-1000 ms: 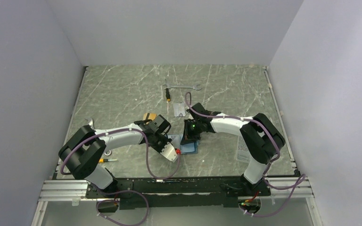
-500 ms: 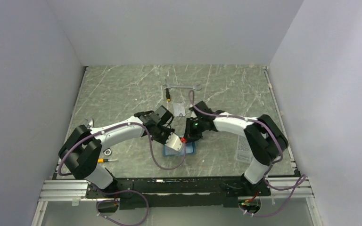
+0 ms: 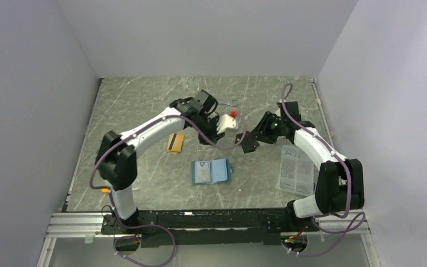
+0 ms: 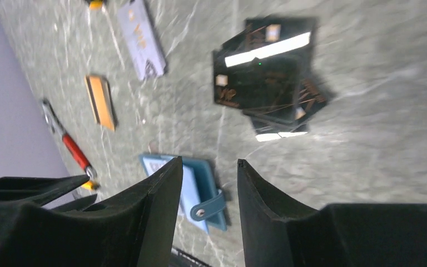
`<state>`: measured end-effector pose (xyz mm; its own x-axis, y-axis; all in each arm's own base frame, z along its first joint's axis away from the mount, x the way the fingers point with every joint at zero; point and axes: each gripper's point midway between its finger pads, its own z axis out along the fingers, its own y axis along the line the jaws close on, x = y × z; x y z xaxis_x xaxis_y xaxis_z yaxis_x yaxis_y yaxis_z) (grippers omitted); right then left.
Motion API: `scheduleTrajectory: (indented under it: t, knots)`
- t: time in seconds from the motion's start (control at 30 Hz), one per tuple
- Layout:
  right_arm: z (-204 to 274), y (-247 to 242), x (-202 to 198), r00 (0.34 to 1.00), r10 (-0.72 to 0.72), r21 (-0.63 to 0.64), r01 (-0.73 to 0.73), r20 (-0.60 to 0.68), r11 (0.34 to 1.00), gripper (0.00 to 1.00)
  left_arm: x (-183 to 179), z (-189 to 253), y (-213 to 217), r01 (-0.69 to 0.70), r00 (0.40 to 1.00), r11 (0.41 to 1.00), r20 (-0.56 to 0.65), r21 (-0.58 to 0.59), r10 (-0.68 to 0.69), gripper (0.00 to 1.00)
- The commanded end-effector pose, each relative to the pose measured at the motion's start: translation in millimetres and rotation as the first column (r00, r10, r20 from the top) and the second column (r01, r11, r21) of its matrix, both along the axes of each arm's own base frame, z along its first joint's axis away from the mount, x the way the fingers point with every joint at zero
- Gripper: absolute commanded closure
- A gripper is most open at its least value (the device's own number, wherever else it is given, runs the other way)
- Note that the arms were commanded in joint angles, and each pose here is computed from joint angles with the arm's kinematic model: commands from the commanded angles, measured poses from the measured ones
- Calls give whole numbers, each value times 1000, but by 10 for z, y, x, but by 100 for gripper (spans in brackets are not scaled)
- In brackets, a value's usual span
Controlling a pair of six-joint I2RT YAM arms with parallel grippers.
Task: Put the credit cards into the card holder
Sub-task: Pick up the credit card from the center of the board.
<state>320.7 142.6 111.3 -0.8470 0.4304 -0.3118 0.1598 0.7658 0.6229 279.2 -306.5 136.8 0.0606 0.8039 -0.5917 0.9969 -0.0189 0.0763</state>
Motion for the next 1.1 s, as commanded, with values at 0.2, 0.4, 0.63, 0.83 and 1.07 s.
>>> scheduleTrajectory:
  t: [0.2,0.4,0.63,0.83,1.07]
  knots:
    - [-127,-547,362,982,-188,-31,189,30,982,57,587,-40,-951,-371,875,899,-413,-234,254,67]
    - [-333,-455,434,980,-200,46,200,-8,979,67,811,-347,-1137,-324,909,910,-352,-259,224,74]
    - [-569,-370,476,983,-180,93,184,-46,979,69,818,-591,-1218,-268,936,926,-300,-267,185,77]
    - [-655,-356,488,983,-174,98,179,-57,979,66,840,-697,-1263,-286,932,930,-295,-230,213,78]
    - [-712,-461,502,977,-202,100,208,-64,973,64,854,-886,-1172,-308,942,941,-184,-144,280,77]
